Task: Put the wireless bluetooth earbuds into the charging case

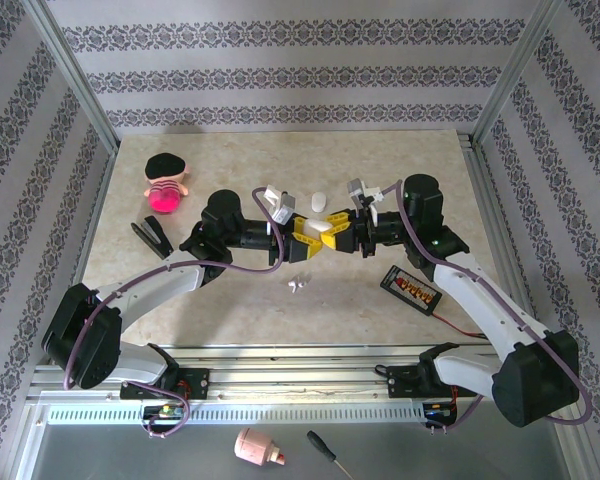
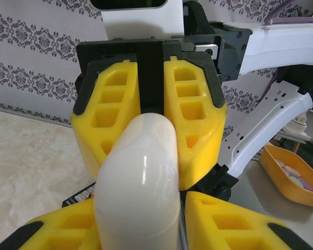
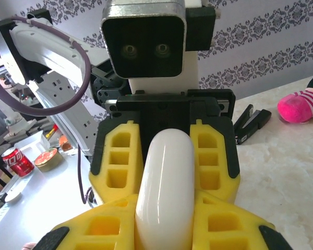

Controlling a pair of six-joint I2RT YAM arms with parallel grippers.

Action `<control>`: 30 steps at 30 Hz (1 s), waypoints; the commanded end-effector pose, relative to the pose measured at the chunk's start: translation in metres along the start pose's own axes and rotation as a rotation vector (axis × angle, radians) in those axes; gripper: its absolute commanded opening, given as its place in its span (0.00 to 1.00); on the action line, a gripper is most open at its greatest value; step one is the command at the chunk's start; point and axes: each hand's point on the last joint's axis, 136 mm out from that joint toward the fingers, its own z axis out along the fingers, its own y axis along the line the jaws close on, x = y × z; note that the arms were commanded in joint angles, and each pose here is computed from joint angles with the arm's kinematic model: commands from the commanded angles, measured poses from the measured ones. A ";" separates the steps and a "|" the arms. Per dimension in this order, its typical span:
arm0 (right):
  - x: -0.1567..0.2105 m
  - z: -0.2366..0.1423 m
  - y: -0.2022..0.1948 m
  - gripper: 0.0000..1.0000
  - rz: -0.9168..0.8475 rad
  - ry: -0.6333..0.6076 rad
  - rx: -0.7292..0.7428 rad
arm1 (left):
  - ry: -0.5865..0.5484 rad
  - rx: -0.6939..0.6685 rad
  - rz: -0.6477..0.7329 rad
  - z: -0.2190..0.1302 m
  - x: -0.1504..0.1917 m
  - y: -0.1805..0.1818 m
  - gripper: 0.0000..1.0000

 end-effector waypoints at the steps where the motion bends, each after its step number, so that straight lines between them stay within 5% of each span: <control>1: 0.010 0.005 -0.003 0.08 0.004 0.035 0.017 | -0.046 0.066 0.106 -0.001 -0.018 -0.016 0.29; 7: 0.010 0.005 -0.002 0.10 0.004 0.040 0.017 | -0.033 0.080 0.151 -0.003 -0.014 -0.021 0.16; 13: 0.001 0.005 -0.012 0.43 -0.010 0.025 0.111 | -0.033 0.094 0.252 -0.008 -0.004 -0.028 0.12; 18: -0.003 -0.008 -0.049 0.55 0.006 0.001 0.321 | -0.064 0.100 0.364 -0.014 0.002 -0.036 0.10; 21: -0.009 -0.010 -0.052 0.63 0.022 -0.013 0.321 | -0.059 0.086 0.393 -0.015 0.008 -0.035 0.09; 30: -0.013 -0.008 -0.036 0.91 -0.019 -0.026 0.289 | -0.035 -0.251 0.492 -0.028 0.029 0.017 0.03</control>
